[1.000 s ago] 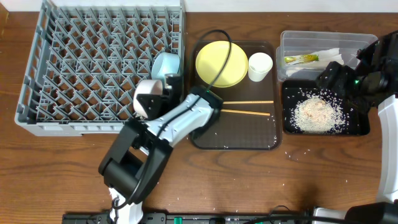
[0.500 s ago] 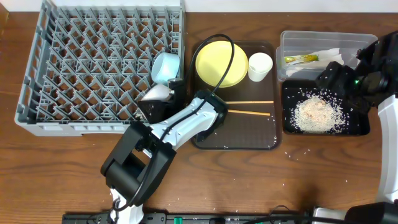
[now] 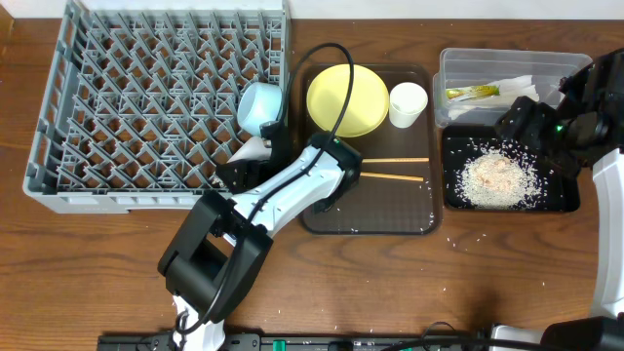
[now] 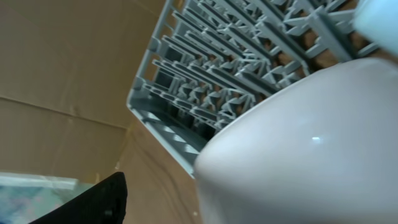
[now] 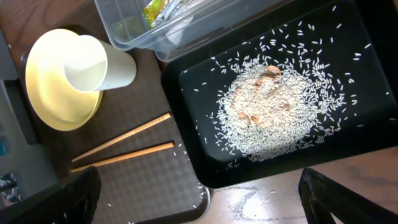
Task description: Sort waste into correct bins and load items into the dishwasher
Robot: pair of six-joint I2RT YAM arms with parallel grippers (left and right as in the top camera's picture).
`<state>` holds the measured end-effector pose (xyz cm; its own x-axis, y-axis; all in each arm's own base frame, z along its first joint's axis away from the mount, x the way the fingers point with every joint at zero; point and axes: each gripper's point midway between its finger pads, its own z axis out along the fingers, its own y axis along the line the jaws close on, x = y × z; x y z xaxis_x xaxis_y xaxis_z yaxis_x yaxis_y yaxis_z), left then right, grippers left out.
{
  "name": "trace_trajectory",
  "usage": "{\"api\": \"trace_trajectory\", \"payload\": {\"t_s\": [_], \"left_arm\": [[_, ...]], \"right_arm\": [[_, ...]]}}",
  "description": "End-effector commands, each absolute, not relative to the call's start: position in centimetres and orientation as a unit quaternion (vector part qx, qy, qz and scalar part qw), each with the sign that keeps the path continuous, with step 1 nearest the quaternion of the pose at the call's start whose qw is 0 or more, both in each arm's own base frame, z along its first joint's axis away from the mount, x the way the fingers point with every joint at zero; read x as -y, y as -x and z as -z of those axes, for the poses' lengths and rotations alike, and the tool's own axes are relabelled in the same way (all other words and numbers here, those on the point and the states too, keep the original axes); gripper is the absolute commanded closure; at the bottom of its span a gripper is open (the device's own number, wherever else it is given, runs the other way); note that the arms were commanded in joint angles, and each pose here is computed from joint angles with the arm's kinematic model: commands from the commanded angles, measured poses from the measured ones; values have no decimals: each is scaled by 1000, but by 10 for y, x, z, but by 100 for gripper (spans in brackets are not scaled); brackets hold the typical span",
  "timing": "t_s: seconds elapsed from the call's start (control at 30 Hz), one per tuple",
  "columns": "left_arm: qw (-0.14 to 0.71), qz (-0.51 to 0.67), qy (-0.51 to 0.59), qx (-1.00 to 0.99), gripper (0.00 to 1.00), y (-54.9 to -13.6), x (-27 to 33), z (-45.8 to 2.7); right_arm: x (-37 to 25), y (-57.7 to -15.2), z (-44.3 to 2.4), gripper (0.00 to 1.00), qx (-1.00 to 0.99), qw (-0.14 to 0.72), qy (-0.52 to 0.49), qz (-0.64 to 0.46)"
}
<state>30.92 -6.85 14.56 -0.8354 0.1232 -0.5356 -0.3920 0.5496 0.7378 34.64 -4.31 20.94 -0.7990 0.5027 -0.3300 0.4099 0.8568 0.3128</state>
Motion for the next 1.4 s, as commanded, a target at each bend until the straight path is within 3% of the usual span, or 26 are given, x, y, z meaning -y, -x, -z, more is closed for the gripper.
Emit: {"api": "trace_trajectory", "payload": {"t_s": [0.0, 0.2, 0.43, 0.77, 0.97, 1.37], "left_arm": [[265, -431, 106, -856, 22, -312, 81, -143], [204, -330, 72, -919, 22, -313, 114, -121], [148, -162, -55, -974, 17, -311, 171, -114], [228, -118, -164, -952, 16, -324, 183, -170], [157, -108, -348, -918, 16, -302, 191, -153], [98, -99, -405, -903, 16, -294, 197, -119]], "right_arm": [[43, -348, -216, 1, -940, 214, -240, -116], [43, -348, -216, 1, -940, 214, -240, -116], [43, -348, -216, 1, -940, 214, -240, -116], [43, -348, -216, 1, -940, 214, -240, -116], [43, -348, -216, 1, -940, 214, -240, -116], [43, -348, -216, 1, -940, 214, -240, -116]]}}
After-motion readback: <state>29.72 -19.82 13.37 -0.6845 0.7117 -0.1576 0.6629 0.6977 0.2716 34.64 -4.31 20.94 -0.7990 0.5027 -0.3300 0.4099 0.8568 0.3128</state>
